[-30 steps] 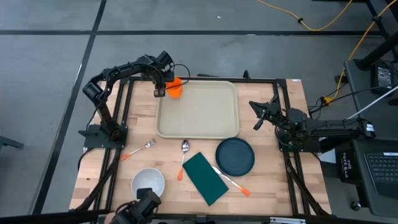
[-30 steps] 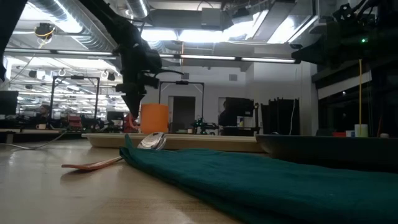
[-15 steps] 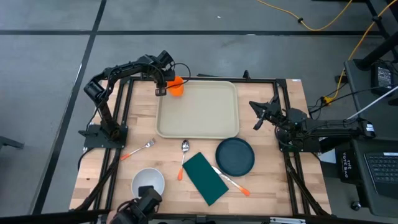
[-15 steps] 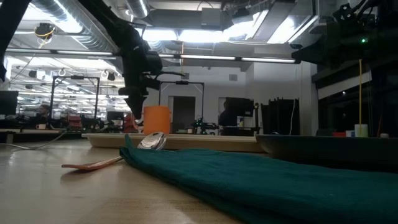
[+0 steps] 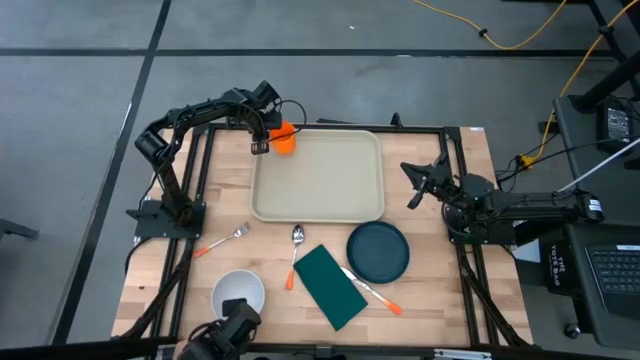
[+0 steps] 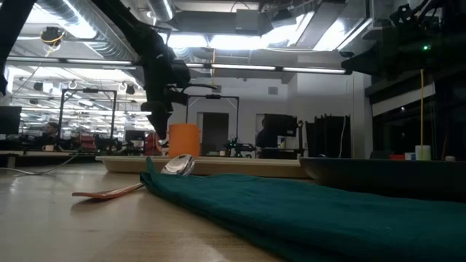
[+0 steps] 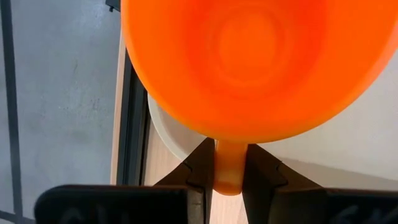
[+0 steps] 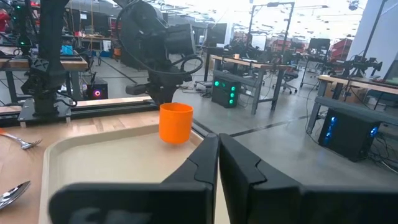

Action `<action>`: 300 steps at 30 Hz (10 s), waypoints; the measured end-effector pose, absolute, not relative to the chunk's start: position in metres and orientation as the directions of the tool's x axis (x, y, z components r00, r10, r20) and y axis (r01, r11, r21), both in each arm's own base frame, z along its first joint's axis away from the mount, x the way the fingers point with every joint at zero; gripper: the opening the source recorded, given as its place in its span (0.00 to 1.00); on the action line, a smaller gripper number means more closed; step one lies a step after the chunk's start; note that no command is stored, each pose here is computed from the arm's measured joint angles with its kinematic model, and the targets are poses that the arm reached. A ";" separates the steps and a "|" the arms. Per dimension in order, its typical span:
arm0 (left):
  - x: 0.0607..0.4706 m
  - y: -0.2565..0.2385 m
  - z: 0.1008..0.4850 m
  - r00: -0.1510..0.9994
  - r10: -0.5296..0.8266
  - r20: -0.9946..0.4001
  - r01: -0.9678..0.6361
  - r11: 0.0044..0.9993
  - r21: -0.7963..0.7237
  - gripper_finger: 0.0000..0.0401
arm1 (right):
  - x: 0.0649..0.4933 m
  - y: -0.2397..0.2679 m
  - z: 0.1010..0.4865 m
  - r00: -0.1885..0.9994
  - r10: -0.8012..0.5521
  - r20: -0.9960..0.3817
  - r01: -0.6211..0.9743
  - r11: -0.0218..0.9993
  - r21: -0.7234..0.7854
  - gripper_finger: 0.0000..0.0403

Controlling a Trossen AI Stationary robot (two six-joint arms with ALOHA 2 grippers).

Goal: Set up tray
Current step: Put the orange mug on the brown serving tray, then put the green plate on the brown serving tray below the orange mug

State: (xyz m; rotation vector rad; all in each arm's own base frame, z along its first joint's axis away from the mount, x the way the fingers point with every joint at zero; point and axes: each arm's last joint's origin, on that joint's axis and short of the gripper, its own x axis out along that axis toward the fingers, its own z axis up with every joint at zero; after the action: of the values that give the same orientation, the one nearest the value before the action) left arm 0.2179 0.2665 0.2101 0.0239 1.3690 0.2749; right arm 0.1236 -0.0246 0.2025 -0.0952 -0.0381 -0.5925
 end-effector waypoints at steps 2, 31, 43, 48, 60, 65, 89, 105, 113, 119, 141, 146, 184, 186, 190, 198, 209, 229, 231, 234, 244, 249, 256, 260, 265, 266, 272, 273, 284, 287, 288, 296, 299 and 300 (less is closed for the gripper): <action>0.218 0.266 0.210 0.173 0.208 -0.963 -0.180 0.968 0.176 0.12 | 0.124 -0.025 0.202 0.829 -0.556 0.063 0.559 0.825 -0.079 0.05; 0.221 0.266 0.201 0.164 0.211 -0.964 -0.217 0.961 0.174 0.12 | 0.124 -0.025 0.203 0.829 -0.556 0.064 0.559 0.826 -0.075 0.05; 0.220 0.267 0.201 0.135 0.239 -0.962 -0.225 0.953 0.205 0.12 | 0.124 -0.025 0.203 0.829 -0.556 0.064 0.559 0.826 -0.075 0.05; 0.220 0.267 0.201 0.133 0.241 -0.961 -0.228 0.951 0.207 0.12 | 0.124 -0.025 0.203 0.829 -0.556 0.064 0.559 0.825 -0.077 0.05; 0.222 0.267 0.201 0.139 0.245 -0.960 -0.218 0.953 0.211 0.20 | 0.124 -0.025 0.203 0.829 -0.556 0.064 0.559 0.825 -0.078 0.05; 0.226 0.263 0.201 0.144 0.241 -0.960 -0.203 0.956 0.210 0.24 | 0.124 -0.025 0.203 0.829 -0.556 0.064 0.560 0.825 -0.078 0.05; 0.226 0.259 0.211 0.102 0.315 -0.944 -0.154 0.942 0.297 0.31 | 0.124 -0.025 0.203 0.828 -0.557 0.064 0.561 0.822 -0.101 0.05; 0.215 0.234 0.269 0.220 0.433 -0.874 -0.176 0.899 0.401 0.31 | 0.124 -0.025 0.203 0.828 -0.557 0.064 0.561 0.822 -0.104 0.05; 0.212 0.194 0.307 0.327 0.460 -0.825 -0.212 0.887 0.410 0.27 | 0.124 -0.025 0.202 0.828 -0.557 0.063 0.560 0.822 -0.104 0.05; 0.214 0.175 0.310 0.507 0.310 -0.804 -0.179 0.951 0.253 0.17 | 0.124 -0.025 0.202 0.829 -0.556 0.063 0.560 0.822 -0.105 0.05; 0.180 0.097 0.241 0.810 0.289 -0.510 -0.208 0.955 0.211 0.01 | 0.124 -0.025 0.202 0.830 -0.555 0.057 0.558 0.823 -0.106 0.05; 0.169 0.080 0.235 0.865 0.278 -0.418 -0.205 0.956 0.211 0.01 | 0.124 -0.025 0.200 0.831 -0.555 0.039 0.556 0.823 -0.115 0.05; 0.167 0.038 0.232 0.928 0.192 -0.319 -0.126 0.968 0.216 0.01 | 0.128 -0.019 0.198 0.922 -0.387 0.028 0.388 0.915 -0.113 0.05; 0.168 0.037 0.232 0.929 0.186 -0.319 -0.128 0.972 0.195 0.01 | 0.128 -0.018 0.197 0.928 -0.372 0.016 0.371 0.922 -0.112 0.04; 0.168 0.034 0.232 0.932 0.173 -0.319 -0.118 0.976 0.185 0.01 | 0.129 -0.015 0.197 0.949 -0.314 0.011 0.313 0.943 -0.113 0.02; 0.168 0.033 0.231 0.932 0.168 -0.321 -0.112 0.976 0.186 0.01 | 0.134 -0.013 0.197 0.949 -0.309 -0.054 0.301 0.945 -0.125 0.02; 0.168 0.034 0.231 0.930 0.182 -0.321 -0.121 0.973 0.199 0.01 | 0.153 -0.013 0.233 0.863 -0.305 -0.403 0.294 0.952 -0.090 0.02; 0.168 0.035 0.231 0.921 0.220 -0.322 -0.159 0.966 0.205 0.01 | 0.191 0.055 0.260 0.551 -0.171 -0.817 0.199 0.978 -0.070 0.00; 0.168 0.035 0.231 0.921 0.219 -0.323 -0.159 0.966 0.203 0.01 | 0.190 0.063 0.263 0.507 -0.169 -0.845 0.249 0.968 -0.044 0.01; 0.168 0.035 0.231 0.921 0.219 -0.322 -0.159 0.966 0.203 0.01 | 0.184 0.069 0.262 0.421 -0.176 -0.890 0.369 0.929 -0.009 0.02; 0.168 0.034 0.231 0.926 0.192 -0.324 -0.107 0.959 0.263 0.01 | 0.173 0.075 0.245 0.322 -0.136 -0.937 0.655 0.747 0.117 0.13; 0.168 0.033 0.231 0.929 0.177 -0.326 -0.091 0.961 0.261 0.01 | 0.167 0.074 0.231 0.267 -0.122 -0.956 0.737 0.665 0.121 0.21; 0.168 0.033 0.231 0.932 0.159 -0.326 -0.075 0.964 0.255 0.01 | 0.162 0.071 0.200 0.245 -0.116 -0.962 0.797 0.589 0.132 0.36; 0.168 0.033 0.231 0.932 0.159 -0.326 -0.075 0.964 0.256 0.01 | 0.163 0.073 0.187 0.276 -0.070 -0.959 0.789 0.585 0.185 0.43; 0.168 0.033 0.231 0.932 0.159 -0.327 -0.075 0.964 0.255 0.01 | 0.160 0.070 0.169 0.290 -0.062 -0.955 0.805 0.556 0.208 0.49; 0.168 0.033 0.231 0.932 0.159 -0.327 -0.074 0.964 0.255 0.01 | 0.160 0.071 0.166 0.303 -0.056 -0.951 0.802 0.554 0.223 0.49; 0.168 0.033 0.231 0.931 0.159 -0.328 -0.074 0.964 0.255 0.01 | 0.160 0.071 0.150 0.372 -0.023 -0.928 0.783 0.544 0.300 0.50; 0.168 0.033 0.231 0.931 0.159 -0.328 -0.075 0.964 0.255 0.01 | 0.159 0.070 0.148 0.371 -0.024 -0.928 0.789 0.536 0.301 0.50; 0.168 0.033 0.230 0.930 0.160 -0.330 -0.075 0.964 0.256 0.01 | 0.150 0.066 0.128 0.361 -0.035 -0.932 0.812 0.503 0.296 0.49; 0.168 0.033 0.230 0.930 0.160 -0.330 -0.075 0.964 0.256 0.01 | 0.150 0.065 0.128 0.360 -0.036 -0.932 0.813 0.503 0.294 0.45; 0.168 0.033 0.230 0.930 0.160 -0.330 -0.075 0.964 0.256 0.01 | 0.150 0.065 0.127 0.359 -0.037 -0.933 0.813 0.503 0.293 0.43; 0.168 0.033 0.230 0.930 0.160 -0.330 -0.075 0.964 0.256 0.01 | 0.153 0.067 0.128 0.385 -0.006 -0.923 0.804 0.494 0.332 0.14; 0.168 0.033 0.230 0.930 0.160 -0.330 -0.075 0.964 0.256 0.01 | 0.154 0.068 0.130 0.403 0.010 -0.915 0.796 0.490 0.355 0.04; 0.168 0.033 0.230 0.930 0.161 -0.330 -0.075 0.964 0.256 0.01 | 0.155 0.069 0.130 0.410 0.013 -0.912 0.792 0.491 0.363 0.03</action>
State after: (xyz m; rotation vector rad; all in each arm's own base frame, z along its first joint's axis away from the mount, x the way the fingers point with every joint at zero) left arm 0.1680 0.0330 0.2304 0.2426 0.3566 0.1220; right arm 0.1550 0.0686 0.1299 0.9415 1.0414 -0.5945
